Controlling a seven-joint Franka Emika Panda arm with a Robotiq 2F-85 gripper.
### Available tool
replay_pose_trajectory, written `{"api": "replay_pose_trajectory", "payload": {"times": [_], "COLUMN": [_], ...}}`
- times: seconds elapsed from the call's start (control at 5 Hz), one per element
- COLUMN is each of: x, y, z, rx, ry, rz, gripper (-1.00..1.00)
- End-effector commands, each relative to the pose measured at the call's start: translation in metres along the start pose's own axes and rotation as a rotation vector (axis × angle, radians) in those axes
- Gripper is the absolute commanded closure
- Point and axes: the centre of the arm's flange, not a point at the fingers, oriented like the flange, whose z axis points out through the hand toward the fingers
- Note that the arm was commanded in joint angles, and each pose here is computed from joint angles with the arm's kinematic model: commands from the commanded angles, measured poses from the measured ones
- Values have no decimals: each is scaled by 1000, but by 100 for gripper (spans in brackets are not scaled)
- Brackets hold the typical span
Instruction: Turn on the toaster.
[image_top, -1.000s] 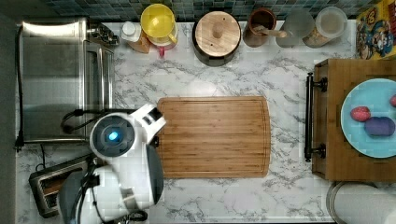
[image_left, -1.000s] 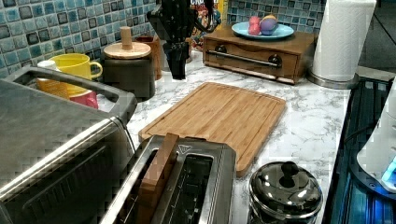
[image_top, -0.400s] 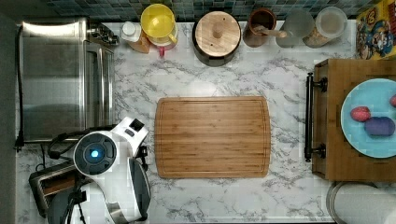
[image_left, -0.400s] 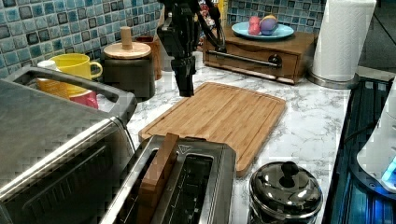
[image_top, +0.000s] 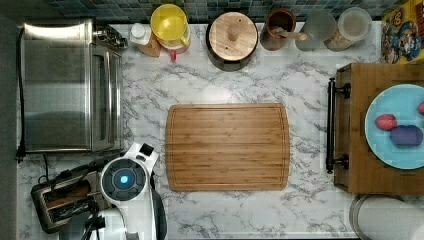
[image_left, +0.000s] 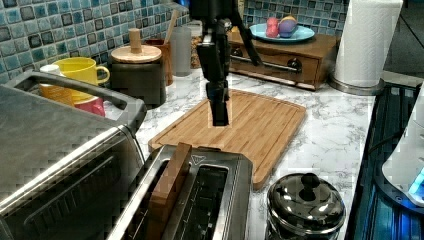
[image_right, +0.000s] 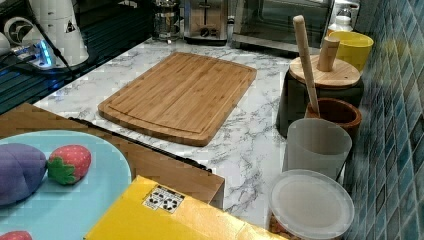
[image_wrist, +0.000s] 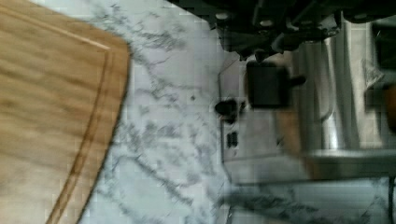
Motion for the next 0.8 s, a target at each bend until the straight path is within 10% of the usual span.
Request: {"api": "replay_pose_trajectory", "payload": {"times": [0.2, 0.8], "x": [-16, -1], "y": [-33, -26], "z": [-4, 3], "rx": [31, 12], "ry": [97, 125], "rz": [-80, 12], "gripper": [100, 100]}}
